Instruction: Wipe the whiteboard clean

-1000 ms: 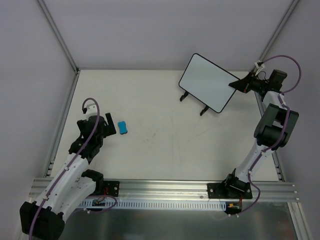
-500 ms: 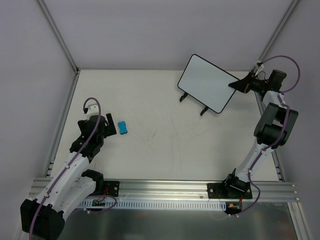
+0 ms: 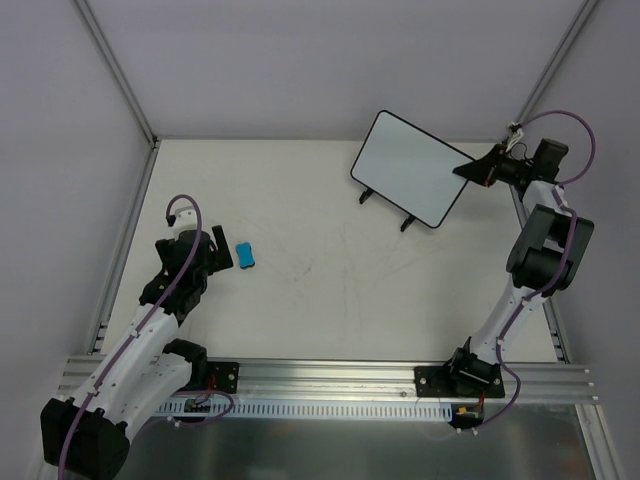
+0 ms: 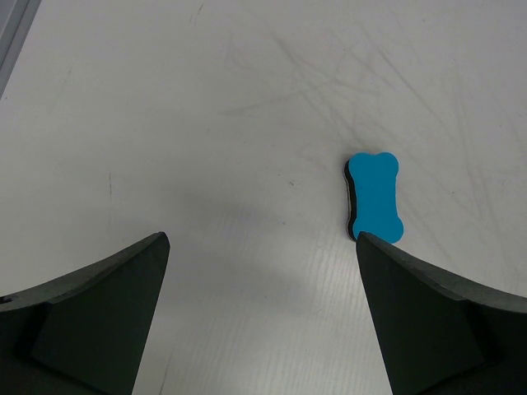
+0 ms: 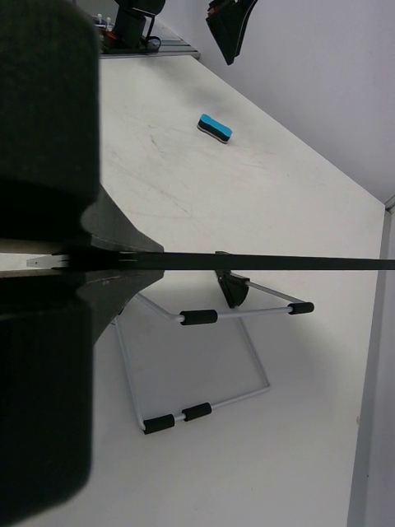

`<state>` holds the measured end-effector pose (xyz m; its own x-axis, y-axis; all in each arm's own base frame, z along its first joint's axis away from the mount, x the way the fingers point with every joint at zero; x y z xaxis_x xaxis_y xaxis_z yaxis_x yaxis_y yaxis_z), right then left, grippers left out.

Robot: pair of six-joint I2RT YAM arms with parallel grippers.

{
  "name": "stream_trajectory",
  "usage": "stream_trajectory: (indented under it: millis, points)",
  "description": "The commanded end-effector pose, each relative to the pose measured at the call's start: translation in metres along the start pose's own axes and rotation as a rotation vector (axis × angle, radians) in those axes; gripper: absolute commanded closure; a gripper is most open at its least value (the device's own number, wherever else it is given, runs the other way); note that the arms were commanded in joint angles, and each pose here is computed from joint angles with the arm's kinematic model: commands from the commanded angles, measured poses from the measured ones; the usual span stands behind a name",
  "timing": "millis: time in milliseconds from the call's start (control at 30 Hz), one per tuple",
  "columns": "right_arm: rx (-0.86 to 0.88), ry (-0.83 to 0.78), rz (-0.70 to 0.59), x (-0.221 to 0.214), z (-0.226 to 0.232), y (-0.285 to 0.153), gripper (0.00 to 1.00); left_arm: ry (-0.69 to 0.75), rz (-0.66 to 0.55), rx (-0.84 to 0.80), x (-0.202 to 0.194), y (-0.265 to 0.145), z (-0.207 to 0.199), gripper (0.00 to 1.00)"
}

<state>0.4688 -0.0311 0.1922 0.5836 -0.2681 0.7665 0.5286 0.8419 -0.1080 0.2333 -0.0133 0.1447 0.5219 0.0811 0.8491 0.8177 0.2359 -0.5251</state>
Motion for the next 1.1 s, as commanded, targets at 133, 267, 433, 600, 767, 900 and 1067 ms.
stream_trajectory:
  millis: [133, 267, 433, 600, 767, 900, 1067]
  points:
    - [0.097, -0.014, 0.018, 0.000, 0.009, 0.005, 1.00, 0.005, -0.025, -0.003, 0.003, 0.002, 0.001, 0.01]
    - [0.112, 0.016, 0.029, -0.010, 0.007, 0.008, 1.00, 0.005, -0.029, -0.004, 0.004, 0.001, 0.001, 0.01]
    - [0.114, 0.035, 0.035, -0.016, 0.008, 0.009, 0.99, 0.006, -0.032, -0.010, 0.005, 0.001, 0.000, 0.01]
    - [0.105, 0.053, 0.036, -0.020, 0.004, 0.010, 0.73, 0.007, -0.037, -0.013, 0.006, 0.001, 0.000, 0.01]
    - [0.088, 0.057, 0.031, -0.022, 0.003, 0.007, 0.46, 0.005, -0.046, -0.015, 0.007, -0.001, 0.001, 0.01]
    - [0.075, 0.051, 0.024, -0.021, 0.003, 0.003, 0.39, 0.005, -0.051, -0.016, 0.008, -0.001, 0.001, 0.01]
    - [0.035, 0.058, 0.006, -0.024, 0.003, -0.008, 0.01, 0.005, -0.049, -0.021, 0.008, -0.001, 0.000, 0.01]
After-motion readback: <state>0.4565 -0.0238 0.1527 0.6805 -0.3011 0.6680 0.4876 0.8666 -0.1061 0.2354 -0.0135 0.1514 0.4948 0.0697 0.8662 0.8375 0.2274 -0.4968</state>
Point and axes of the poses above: each gripper's point midway between its finger pads, its own y axis out along the fingers, its own z axis along the line the jaws close on, x = y × z, the point moved 3 cm from there along -y, back along the fingers, and after that the axes turned 5 degrees about y, right-handed, at the moved point
